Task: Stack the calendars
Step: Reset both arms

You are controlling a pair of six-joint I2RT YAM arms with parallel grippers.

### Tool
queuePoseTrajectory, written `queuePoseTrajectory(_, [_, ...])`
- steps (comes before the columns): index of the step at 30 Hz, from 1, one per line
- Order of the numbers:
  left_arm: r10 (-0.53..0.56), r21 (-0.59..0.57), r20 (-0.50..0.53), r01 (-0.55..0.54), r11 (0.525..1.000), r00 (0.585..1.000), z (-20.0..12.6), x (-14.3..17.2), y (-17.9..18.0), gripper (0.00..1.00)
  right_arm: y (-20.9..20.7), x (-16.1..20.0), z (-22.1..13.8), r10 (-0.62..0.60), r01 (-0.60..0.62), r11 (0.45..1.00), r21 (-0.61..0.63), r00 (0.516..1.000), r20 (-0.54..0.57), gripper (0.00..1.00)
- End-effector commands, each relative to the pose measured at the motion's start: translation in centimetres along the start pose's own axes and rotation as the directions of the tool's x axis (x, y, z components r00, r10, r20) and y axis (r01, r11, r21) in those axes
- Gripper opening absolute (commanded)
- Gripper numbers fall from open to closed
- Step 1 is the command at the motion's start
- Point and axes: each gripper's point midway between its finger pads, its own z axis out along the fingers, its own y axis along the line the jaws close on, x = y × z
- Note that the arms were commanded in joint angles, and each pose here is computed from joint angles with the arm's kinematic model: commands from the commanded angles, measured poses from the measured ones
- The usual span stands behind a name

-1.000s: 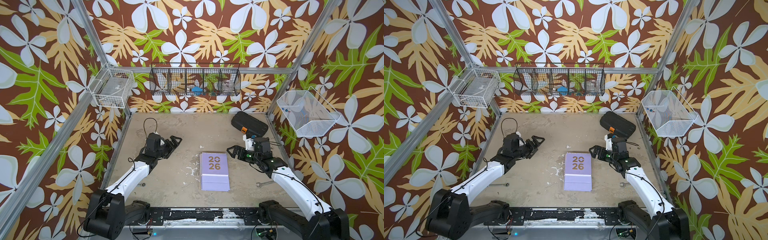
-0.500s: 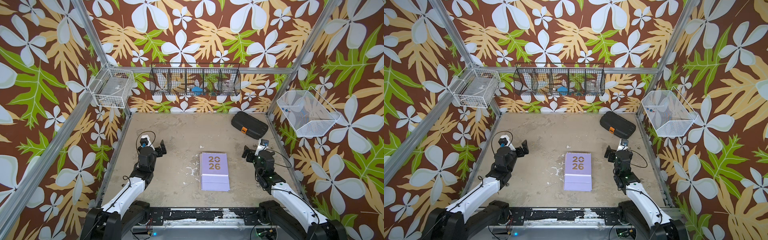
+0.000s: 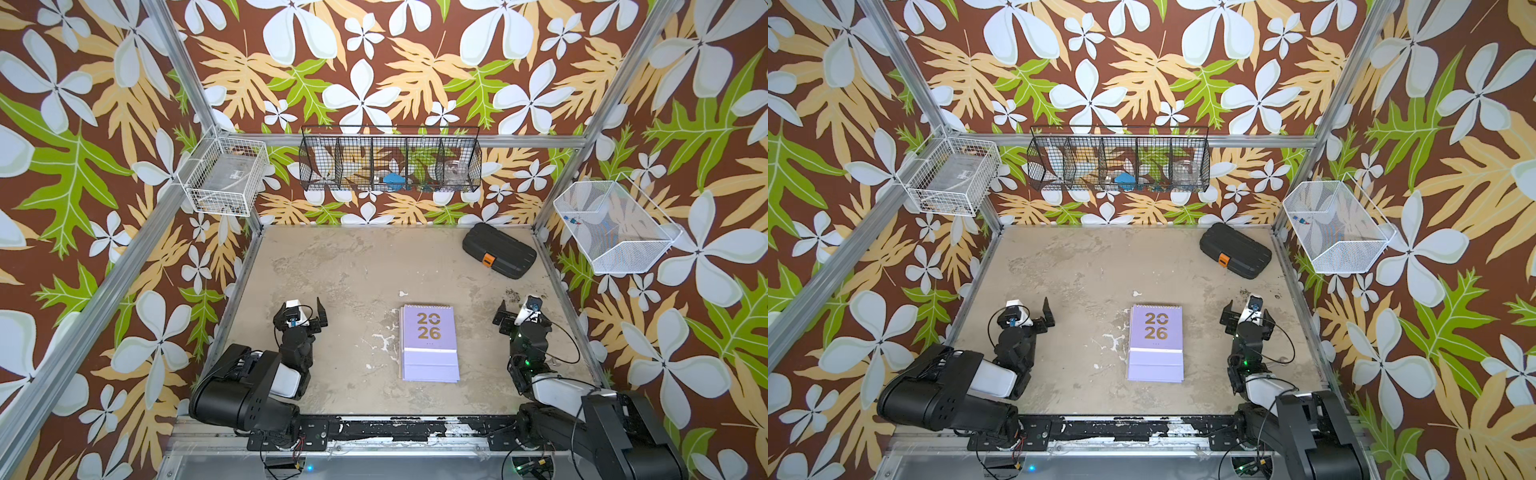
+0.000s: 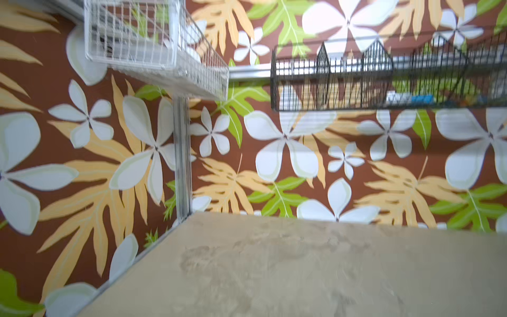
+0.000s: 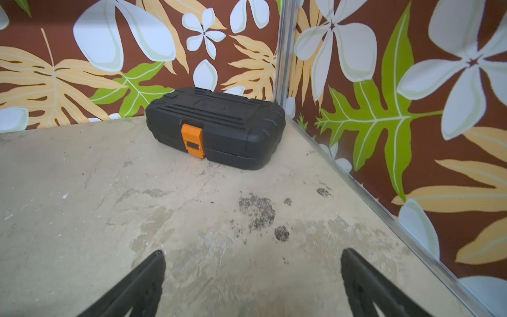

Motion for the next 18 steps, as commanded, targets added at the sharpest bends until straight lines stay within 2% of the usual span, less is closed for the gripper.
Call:
queuePoseTrajectory(1, [-0.026, -0.062, 0.034, 0.028, 0.998, 0.999, 0.7, -1.0, 0.9, 1.00, 1.1, -2.9, 0.7, 0.000, 0.005, 0.999, -0.042, 0.993, 0.121, 1.00])
queuePoseTrajectory(7, [-0.031, -0.058, 0.020, 0.032, 0.998, 0.999, 0.8, -0.8, 0.9, 1.00, 2.2, -1.2, 2.2, -0.028, 0.036, 0.996, -0.083, 0.995, 0.100, 1.00])
queuePoseTrajectory(9, [-0.028, -0.057, 0.032, 0.030, 0.998, 0.999, 0.8, -1.0, 0.9, 1.00, 2.6, -0.7, 3.0, -0.037, 0.041, 0.995, -0.090, 0.998, 0.048, 1.00])
queuePoseTrajectory(14, [-0.028, -0.055, 0.028, 0.030, 0.998, 0.999, 0.8, -1.0, 0.9, 1.00, 2.6, -0.9, 3.0, -0.038, 0.043, 0.995, -0.088, 0.998, 0.059, 1.00])
queuePoseTrajectory(18, [-0.041, -0.037, -0.012, 0.041, 0.998, 0.999, 1.7, -0.4, 0.8, 1.00, 2.6, -0.8, 3.1, -0.037, 0.042, 0.995, -0.088, 0.998, 0.053, 1.00])
